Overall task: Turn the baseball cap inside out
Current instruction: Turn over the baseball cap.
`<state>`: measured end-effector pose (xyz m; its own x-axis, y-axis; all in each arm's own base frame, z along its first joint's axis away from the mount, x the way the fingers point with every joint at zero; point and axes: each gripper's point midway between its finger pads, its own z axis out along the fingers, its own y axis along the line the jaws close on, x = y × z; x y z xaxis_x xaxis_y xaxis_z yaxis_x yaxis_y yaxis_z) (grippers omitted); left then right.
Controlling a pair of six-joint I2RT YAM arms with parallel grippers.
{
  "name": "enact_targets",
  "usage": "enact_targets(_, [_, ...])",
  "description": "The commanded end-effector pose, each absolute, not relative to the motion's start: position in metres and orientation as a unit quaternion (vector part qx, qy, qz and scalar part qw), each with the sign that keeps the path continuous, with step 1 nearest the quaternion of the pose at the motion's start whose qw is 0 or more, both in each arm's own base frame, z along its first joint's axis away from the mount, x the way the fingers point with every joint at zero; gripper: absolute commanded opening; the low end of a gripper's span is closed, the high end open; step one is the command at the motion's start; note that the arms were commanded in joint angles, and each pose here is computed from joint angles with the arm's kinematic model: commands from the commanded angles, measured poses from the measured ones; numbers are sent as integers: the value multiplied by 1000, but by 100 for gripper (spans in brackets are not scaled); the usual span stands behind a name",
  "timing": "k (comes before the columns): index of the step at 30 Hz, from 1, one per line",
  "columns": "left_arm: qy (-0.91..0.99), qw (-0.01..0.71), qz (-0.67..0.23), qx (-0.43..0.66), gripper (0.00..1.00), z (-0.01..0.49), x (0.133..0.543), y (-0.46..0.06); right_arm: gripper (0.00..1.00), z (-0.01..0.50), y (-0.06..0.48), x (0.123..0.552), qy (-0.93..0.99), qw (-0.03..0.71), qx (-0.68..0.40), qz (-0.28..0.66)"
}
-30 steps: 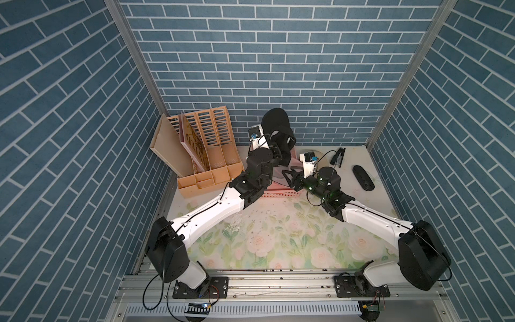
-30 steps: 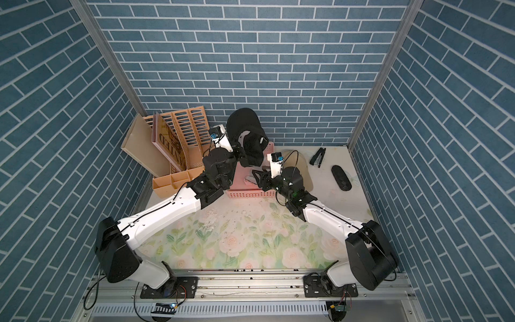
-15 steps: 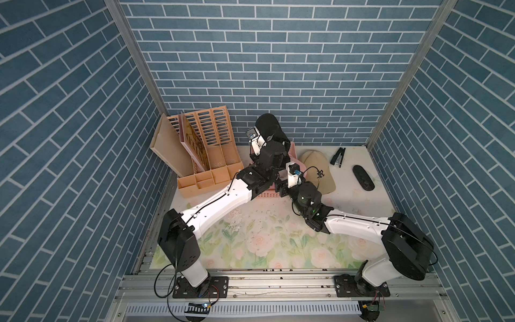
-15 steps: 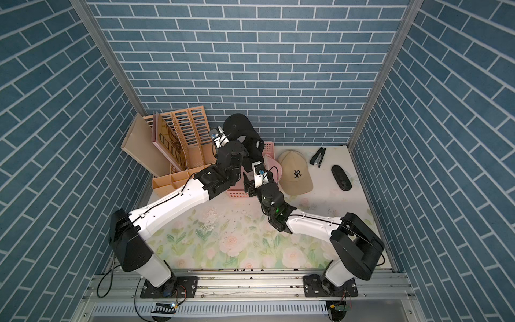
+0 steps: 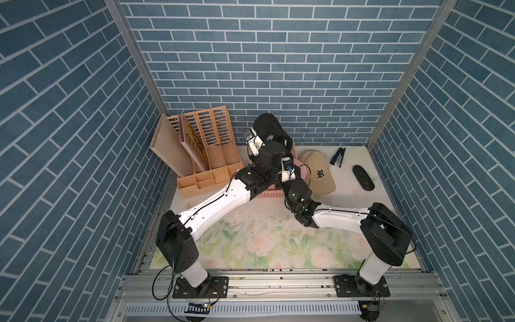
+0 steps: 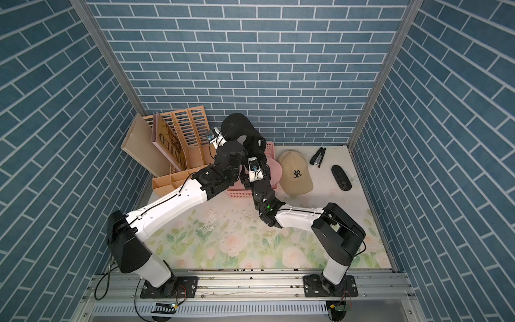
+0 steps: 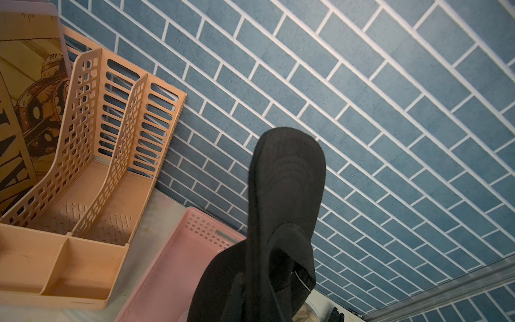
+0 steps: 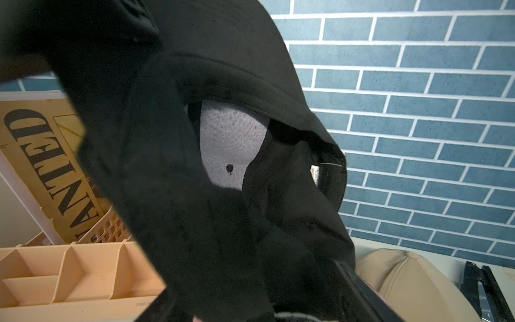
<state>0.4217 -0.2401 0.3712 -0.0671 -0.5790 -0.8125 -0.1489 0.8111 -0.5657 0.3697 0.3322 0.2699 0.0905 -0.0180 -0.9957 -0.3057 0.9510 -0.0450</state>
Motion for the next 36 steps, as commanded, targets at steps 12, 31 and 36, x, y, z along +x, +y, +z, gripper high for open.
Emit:
enact_targets(12, [707, 636, -184, -248, 0, 381, 413, -210, 12, 274, 321, 365, 641, 704, -292, 95])
enact_targets(31, [754, 630, -159, 100, 0, 386, 426, -263, 33, 174, 353, 296, 674, 430, -570, 191])
enact_targets(36, [768, 588, -179, 179, 0, 366, 412, -274, 51, 196, 323, 303, 691, 444, -526, 221])
